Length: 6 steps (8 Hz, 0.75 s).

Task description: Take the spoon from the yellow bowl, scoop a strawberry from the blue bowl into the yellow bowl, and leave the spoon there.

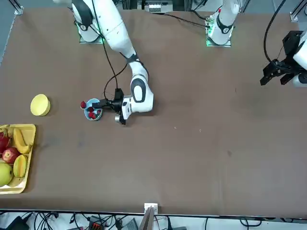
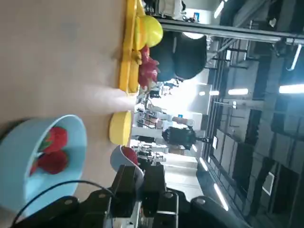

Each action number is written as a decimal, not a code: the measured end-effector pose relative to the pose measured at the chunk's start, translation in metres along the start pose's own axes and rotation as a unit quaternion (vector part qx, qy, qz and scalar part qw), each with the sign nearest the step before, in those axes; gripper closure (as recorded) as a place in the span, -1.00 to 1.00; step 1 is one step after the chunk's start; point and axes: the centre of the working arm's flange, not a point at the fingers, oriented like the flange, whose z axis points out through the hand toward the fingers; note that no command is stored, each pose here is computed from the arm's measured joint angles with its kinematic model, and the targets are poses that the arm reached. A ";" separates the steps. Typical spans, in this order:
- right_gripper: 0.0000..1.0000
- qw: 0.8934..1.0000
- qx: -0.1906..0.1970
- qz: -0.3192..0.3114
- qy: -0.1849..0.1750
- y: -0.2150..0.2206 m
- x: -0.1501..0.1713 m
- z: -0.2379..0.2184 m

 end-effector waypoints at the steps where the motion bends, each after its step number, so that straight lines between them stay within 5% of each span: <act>1: 0.78 1.000 -0.005 0.007 -0.007 0.005 0.005 0.006; 6: 0.78 0.998 -0.033 0.038 -0.045 0.029 0.031 0.051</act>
